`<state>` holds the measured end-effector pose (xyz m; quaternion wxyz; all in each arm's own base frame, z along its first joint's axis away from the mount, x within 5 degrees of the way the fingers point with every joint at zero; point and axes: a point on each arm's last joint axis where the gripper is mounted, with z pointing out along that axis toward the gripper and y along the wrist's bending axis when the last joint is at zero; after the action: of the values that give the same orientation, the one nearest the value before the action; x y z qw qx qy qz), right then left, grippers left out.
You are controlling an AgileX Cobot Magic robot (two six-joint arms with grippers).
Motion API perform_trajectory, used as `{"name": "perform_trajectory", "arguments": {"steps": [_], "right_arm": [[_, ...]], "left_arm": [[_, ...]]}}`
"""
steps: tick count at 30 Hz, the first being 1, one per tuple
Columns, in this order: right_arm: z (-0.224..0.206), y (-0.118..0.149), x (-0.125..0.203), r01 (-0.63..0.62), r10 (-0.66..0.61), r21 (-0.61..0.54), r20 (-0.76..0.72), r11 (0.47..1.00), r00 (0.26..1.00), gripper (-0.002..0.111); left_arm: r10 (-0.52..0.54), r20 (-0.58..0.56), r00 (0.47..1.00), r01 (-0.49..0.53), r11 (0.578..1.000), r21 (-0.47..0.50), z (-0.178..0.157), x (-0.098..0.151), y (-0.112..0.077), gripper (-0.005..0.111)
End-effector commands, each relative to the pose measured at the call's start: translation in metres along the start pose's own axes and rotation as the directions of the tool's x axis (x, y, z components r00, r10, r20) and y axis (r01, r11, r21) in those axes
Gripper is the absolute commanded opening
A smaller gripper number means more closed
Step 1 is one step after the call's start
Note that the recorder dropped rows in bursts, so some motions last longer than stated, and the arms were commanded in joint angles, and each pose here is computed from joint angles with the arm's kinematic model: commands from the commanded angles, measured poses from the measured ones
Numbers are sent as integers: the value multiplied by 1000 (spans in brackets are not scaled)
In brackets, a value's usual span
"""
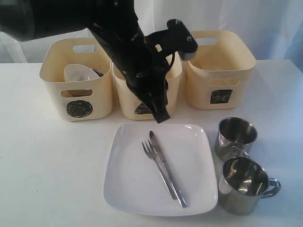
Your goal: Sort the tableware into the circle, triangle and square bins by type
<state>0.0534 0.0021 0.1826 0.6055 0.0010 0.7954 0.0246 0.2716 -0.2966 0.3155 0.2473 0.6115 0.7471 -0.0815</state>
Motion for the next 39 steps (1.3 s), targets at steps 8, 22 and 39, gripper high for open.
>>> {"name": "perform_trajectory", "arguments": {"steps": [8, 22, 39], "right_arm": [[0, 0, 0, 4, -4, -1, 14, 1000, 1000, 0], [0, 0, 0, 4, -4, -1, 14, 1000, 1000, 0], [0, 0, 0, 4, -4, -1, 14, 1000, 1000, 0]], "left_arm": [[-597, -35, 802, 597, 797, 86, -4, -2, -11, 0], [-799, -253, 546, 816, 576, -58, 78, 18, -10, 59], [-868, -332, 369, 897, 426, -118, 143, 33, -16, 59]]}}
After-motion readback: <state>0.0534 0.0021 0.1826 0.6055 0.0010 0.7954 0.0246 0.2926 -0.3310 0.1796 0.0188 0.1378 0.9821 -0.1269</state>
